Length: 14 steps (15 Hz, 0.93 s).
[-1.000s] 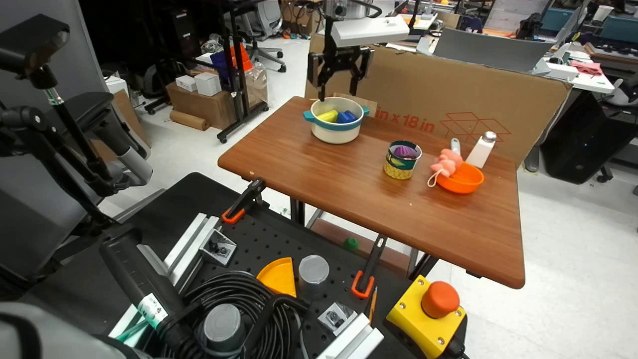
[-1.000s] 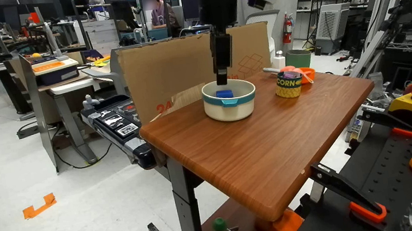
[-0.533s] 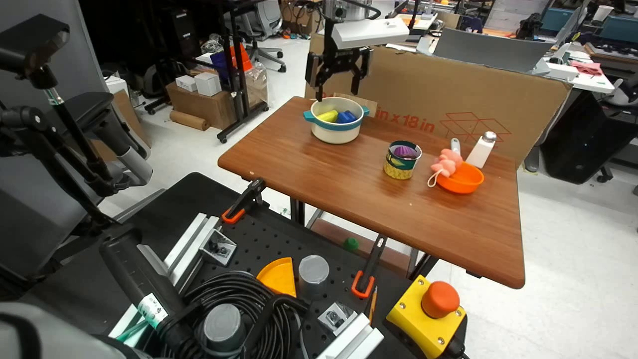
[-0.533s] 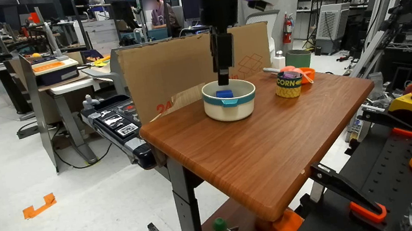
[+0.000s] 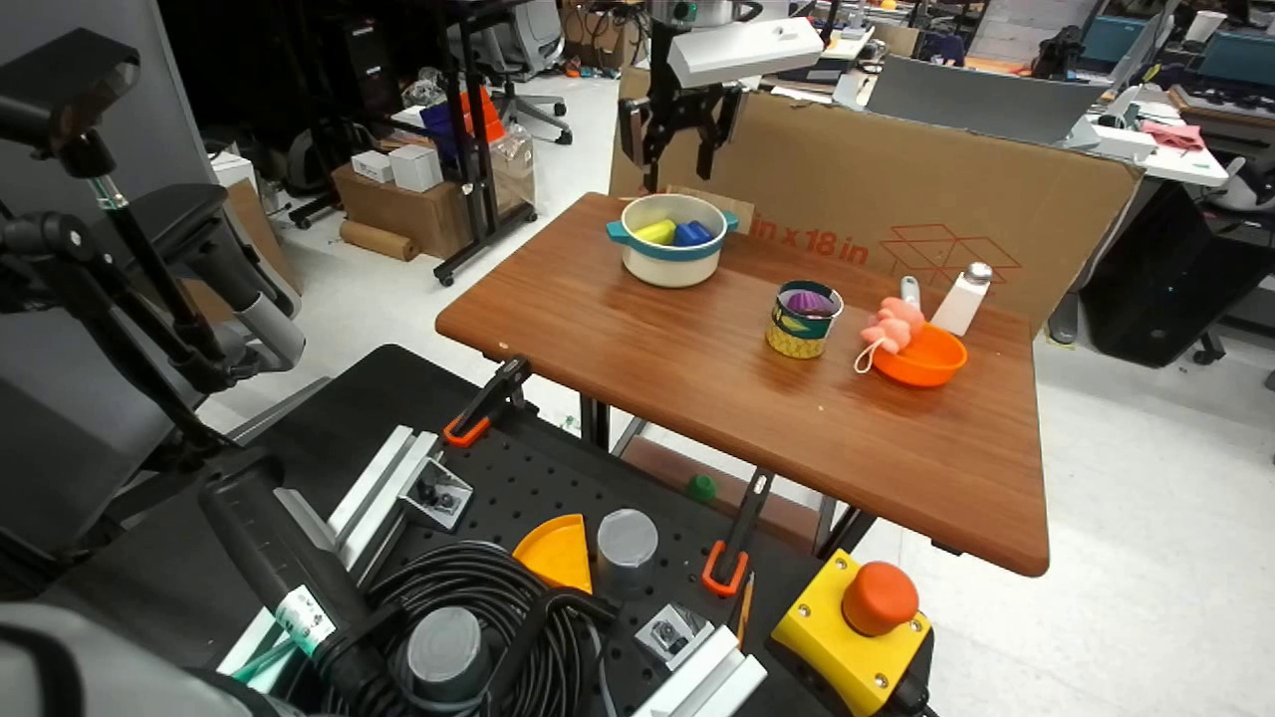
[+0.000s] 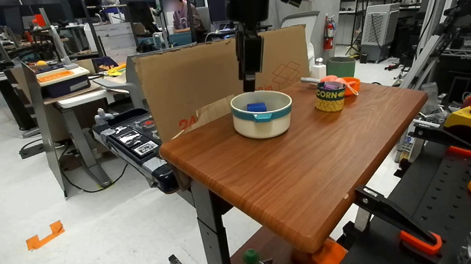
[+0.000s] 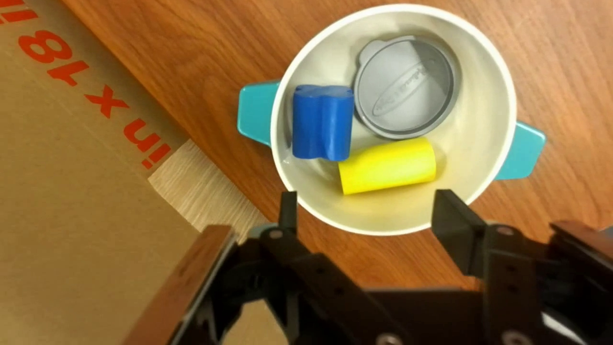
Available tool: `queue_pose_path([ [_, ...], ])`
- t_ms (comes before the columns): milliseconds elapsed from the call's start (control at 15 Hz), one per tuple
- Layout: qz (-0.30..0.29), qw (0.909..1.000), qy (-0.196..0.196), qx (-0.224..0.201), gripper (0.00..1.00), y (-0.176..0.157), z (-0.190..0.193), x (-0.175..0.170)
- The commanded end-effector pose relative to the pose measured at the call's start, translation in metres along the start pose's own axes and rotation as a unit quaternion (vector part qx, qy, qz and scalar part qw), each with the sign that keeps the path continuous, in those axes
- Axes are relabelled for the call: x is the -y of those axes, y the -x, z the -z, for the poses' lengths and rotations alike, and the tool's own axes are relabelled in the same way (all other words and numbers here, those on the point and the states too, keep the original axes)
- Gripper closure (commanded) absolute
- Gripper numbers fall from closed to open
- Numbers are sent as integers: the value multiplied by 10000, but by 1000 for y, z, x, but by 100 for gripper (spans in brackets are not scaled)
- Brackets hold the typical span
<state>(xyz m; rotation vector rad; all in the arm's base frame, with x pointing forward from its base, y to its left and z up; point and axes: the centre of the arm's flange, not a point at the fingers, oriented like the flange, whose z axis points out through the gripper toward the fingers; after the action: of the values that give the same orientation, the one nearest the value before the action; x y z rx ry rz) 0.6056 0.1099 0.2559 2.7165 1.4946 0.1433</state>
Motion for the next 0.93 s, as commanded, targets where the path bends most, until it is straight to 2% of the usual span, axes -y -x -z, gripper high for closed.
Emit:
queue_pose_path([
  [0, 123, 9997, 114, -176, 58, 8, 13, 8],
  [267, 169, 9994, 172, -239, 88, 10, 17, 10],
  [400, 181, 9994, 173, -237, 100, 11, 17, 11],
  [800, 213, 9993, 167, -254, 100, 12, 15, 13],
  [867, 227, 9993, 155, -249, 74, 13, 15, 14],
])
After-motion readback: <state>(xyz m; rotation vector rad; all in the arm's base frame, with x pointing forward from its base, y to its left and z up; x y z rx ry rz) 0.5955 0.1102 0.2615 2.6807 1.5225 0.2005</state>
